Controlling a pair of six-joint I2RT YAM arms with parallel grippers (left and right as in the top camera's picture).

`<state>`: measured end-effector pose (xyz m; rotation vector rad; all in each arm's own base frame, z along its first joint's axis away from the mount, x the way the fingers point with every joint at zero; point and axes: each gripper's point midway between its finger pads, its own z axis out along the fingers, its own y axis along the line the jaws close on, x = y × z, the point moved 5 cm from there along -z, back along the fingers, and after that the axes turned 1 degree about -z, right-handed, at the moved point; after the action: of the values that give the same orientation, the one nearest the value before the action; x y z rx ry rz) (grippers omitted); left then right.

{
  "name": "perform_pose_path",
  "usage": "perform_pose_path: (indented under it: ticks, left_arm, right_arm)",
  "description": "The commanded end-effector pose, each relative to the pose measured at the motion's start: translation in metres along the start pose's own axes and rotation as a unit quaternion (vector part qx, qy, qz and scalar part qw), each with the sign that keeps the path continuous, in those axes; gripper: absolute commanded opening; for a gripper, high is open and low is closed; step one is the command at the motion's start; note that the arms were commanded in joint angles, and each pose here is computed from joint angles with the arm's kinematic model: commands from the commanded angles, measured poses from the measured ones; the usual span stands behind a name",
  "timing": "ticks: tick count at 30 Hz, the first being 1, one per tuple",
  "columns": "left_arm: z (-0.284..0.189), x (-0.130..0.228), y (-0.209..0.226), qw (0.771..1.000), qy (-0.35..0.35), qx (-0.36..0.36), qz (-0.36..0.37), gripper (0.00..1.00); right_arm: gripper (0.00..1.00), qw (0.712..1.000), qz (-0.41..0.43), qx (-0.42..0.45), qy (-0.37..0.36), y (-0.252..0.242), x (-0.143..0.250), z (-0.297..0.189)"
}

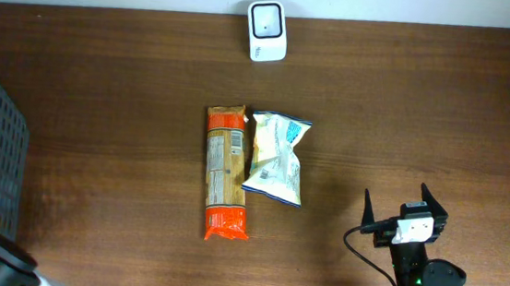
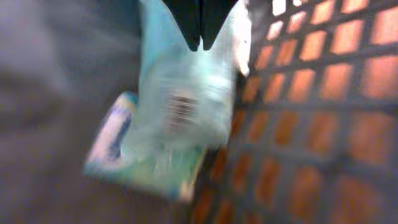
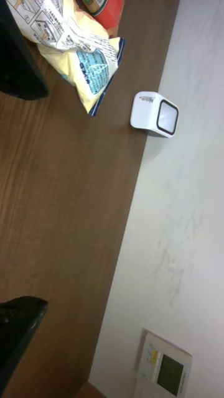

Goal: Scan the item barcode
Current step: 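Take the light-blue packet from basket, place it left of biscuits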

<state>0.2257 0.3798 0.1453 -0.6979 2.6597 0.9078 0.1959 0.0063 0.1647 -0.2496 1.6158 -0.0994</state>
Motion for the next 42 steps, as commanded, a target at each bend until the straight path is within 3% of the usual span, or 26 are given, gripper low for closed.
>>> perform_pose_path:
  ticks: [1, 5, 7, 8, 9, 12, 15, 16, 17, 19, 21, 25, 30, 33, 37, 40, 42]
  left_arm:
    - [-0.047, -0.022, 0.014, 0.998, -0.062, -0.019, -0.009, 0.00]
    - [-0.050, -0.017, 0.002, 0.998, -0.058, 0.024, 0.001, 0.03]
    - [-0.046, -0.014, 0.005, 0.998, -0.052, 0.021, -0.002, 0.59]
    - [-0.040, -0.009, 0.009, 0.999, -0.042, 0.021, -0.007, 0.82]
    - [-0.029, 0.002, 0.013, 0.999, -0.022, 0.024, -0.014, 0.99]
    - [0.008, 0.030, 0.014, 0.996, 0.035, 0.038, -0.068, 0.99]
    - [0.034, 0.042, -0.001, 0.994, 0.066, 0.056, -0.064, 0.99]
    - [0.039, 0.044, -0.005, 0.994, 0.069, 0.064, -0.063, 0.95]
    - [0.042, 0.043, -0.008, 0.993, 0.067, 0.073, -0.063, 0.84]
    - [0.042, 0.041, -0.010, 0.993, 0.060, 0.081, -0.064, 0.27]
    - [0.042, 0.040, -0.010, 0.993, 0.058, 0.082, -0.063, 0.00]
    - [0.015, 0.013, -0.008, 0.996, 0.016, 0.072, -0.053, 0.00]
    - [-0.105, -0.063, 0.021, 0.981, -0.151, 0.031, -0.114, 0.00]
    - [-0.173, -0.082, 0.022, 0.963, -0.235, 0.036, -0.125, 0.00]
    - [-0.258, -0.087, -0.031, 0.944, -0.305, 0.101, -0.071, 0.00]
    - [-0.312, -0.061, -0.104, 0.935, -0.300, 0.188, 0.029, 0.00]
    - [-0.331, -0.044, -0.137, 0.930, -0.278, 0.240, 0.036, 0.00]
  right_arm:
    - [0.99, 1.000, 0.004, 0.008, 0.003, -0.002, 0.003, 0.000]
    - [0.99, 1.000, 0.004, 0.008, 0.003, -0.002, 0.003, 0.000]
    - [0.99, 1.000, 0.004, 0.008, 0.003, -0.002, 0.003, 0.000]
    - [0.99, 1.000, 0.004, 0.008, 0.003, -0.002, 0.003, 0.000]
    - [0.99, 1.000, 0.004, 0.008, 0.003, -0.002, 0.003, 0.000]
    - [0.99, 1.000, 0.004, 0.008, 0.003, -0.002, 0.003, 0.000]
    - [0.99, 1.000, 0.004, 0.008, 0.003, -0.002, 0.003, 0.000]
    - [0.99, 1.000, 0.004, 0.008, 0.003, -0.002, 0.003, 0.000]
    - [0.99, 1.000, 0.004, 0.008, 0.003, -0.002, 0.003, 0.000]
    - [0.99, 1.000, 0.004, 0.008, 0.003, -0.002, 0.003, 0.000]
    - [0.99, 1.000, 0.004, 0.008, 0.003, -0.002, 0.003, 0.000]
    - [0.99, 1.000, 0.004, 0.008, 0.003, -0.002, 0.003, 0.000]
    - [0.99, 1.000, 0.004, 0.008, 0.003, -0.002, 0.003, 0.000]
    - [0.99, 1.000, 0.004, 0.008, 0.003, -0.002, 0.003, 0.000]
    - [0.98, 1.000, 0.004, 0.008, 0.003, -0.002, 0.003, 0.000]
    - [0.99, 1.000, 0.004, 0.008, 0.003, -0.002, 0.003, 0.000]
    - [0.99, 1.000, 0.004, 0.008, 0.003, -0.002, 0.003, 0.000]
